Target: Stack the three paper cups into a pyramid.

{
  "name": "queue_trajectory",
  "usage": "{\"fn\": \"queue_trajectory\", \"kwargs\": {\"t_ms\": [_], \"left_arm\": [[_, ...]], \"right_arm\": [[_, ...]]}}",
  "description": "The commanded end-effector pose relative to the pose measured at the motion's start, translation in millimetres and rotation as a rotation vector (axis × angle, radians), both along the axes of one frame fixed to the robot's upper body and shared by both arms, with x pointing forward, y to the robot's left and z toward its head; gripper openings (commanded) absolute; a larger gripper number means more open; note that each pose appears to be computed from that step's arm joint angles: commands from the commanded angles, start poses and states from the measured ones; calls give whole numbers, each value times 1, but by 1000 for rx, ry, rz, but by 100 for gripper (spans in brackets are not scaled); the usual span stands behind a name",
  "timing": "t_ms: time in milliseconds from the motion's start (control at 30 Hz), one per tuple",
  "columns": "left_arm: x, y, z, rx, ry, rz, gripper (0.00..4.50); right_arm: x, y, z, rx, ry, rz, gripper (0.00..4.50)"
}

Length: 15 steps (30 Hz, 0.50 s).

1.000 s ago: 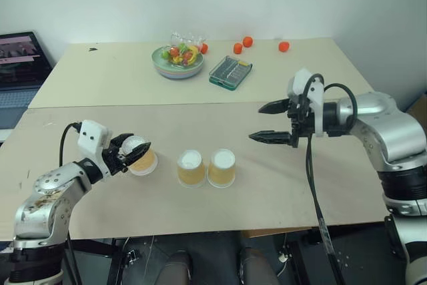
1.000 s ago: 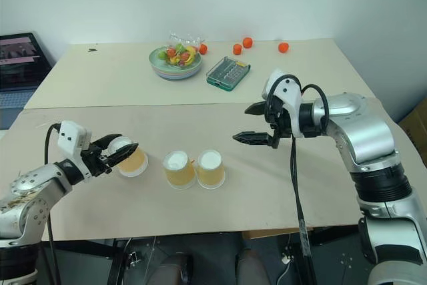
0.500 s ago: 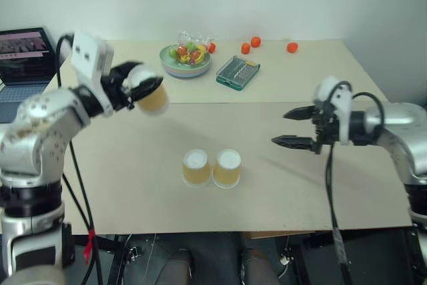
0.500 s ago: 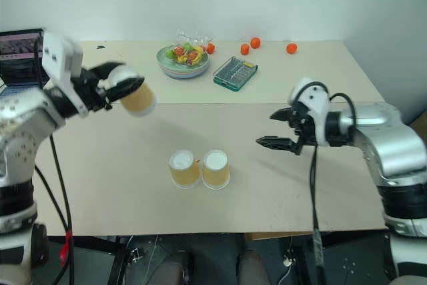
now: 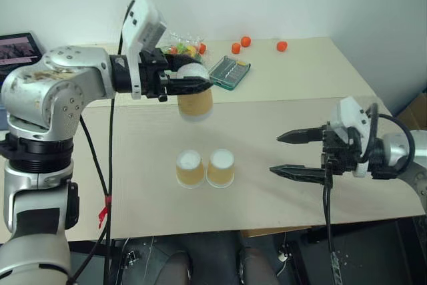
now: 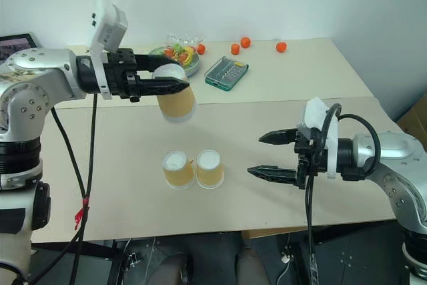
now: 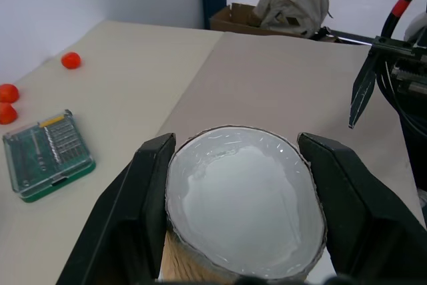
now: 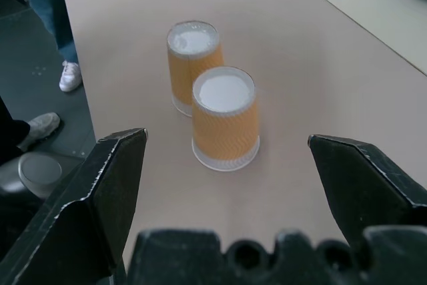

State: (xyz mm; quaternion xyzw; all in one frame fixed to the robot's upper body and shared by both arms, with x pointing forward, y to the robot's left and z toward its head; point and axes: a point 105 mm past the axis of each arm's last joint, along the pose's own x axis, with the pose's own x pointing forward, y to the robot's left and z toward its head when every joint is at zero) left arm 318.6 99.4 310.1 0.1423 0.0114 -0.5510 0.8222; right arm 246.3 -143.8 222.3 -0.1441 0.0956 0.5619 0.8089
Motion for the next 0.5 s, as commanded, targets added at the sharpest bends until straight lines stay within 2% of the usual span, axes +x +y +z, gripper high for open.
{"fn": "queue_trajectory", "kwargs": {"t_ms": [33,367,500], "left_arm": [[-5,-13,12,19,-66,-62,252],[-17,-32,-14,59,-30,-139,252],[-19,-33,-16,51,-24,-127,252]], "right_arm": [[-5,7,13,32,-59,7,450],[-2,10,13,53,-79,-21,450],[3,8,12,50,-86,-46,450]]}}
